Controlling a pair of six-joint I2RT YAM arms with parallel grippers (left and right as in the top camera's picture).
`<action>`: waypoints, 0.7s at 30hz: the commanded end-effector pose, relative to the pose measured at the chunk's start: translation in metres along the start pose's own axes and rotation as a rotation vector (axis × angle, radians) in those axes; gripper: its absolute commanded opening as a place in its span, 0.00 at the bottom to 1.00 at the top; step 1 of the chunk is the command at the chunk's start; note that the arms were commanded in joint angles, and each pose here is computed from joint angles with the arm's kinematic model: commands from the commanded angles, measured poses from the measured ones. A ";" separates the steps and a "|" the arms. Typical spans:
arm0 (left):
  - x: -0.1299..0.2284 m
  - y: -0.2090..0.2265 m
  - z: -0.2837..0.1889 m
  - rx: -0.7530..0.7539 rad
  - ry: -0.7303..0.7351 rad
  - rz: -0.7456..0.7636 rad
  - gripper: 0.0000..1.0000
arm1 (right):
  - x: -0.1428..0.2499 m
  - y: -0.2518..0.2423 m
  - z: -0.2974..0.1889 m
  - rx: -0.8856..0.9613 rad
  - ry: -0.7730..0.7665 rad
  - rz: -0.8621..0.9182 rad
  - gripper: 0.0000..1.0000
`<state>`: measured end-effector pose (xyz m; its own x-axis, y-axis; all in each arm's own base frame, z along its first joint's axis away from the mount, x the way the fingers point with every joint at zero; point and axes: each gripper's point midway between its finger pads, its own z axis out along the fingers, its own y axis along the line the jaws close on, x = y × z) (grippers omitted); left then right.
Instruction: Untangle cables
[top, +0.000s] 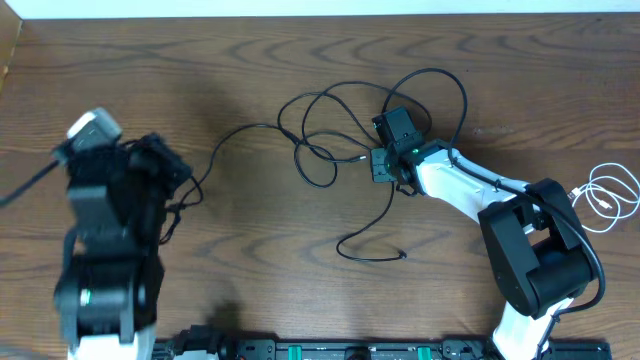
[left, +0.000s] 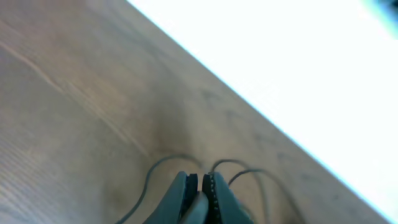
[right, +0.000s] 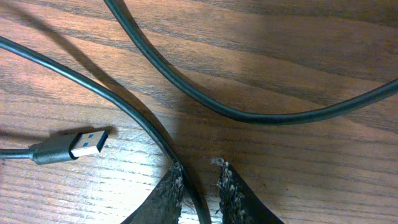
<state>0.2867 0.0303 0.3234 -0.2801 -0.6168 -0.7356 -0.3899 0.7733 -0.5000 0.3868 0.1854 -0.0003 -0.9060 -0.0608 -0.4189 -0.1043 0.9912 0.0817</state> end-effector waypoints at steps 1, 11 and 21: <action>-0.003 0.002 -0.011 -0.004 -0.014 -0.033 0.07 | 0.034 -0.002 0.017 0.010 0.097 -0.007 0.19; 0.067 0.030 0.043 -0.145 0.340 0.136 0.08 | 0.034 -0.001 0.017 0.010 0.098 -0.008 0.20; 0.154 0.077 0.116 -0.299 0.752 0.306 0.08 | 0.035 -0.001 0.017 0.010 0.098 -0.009 0.20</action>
<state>0.3101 0.0156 0.1366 -0.8158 -0.4828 -0.3185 -0.4643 0.8750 -0.1370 0.3867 0.1854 -0.0004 -0.9060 -0.0612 -0.4189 -0.1047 0.9912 0.0815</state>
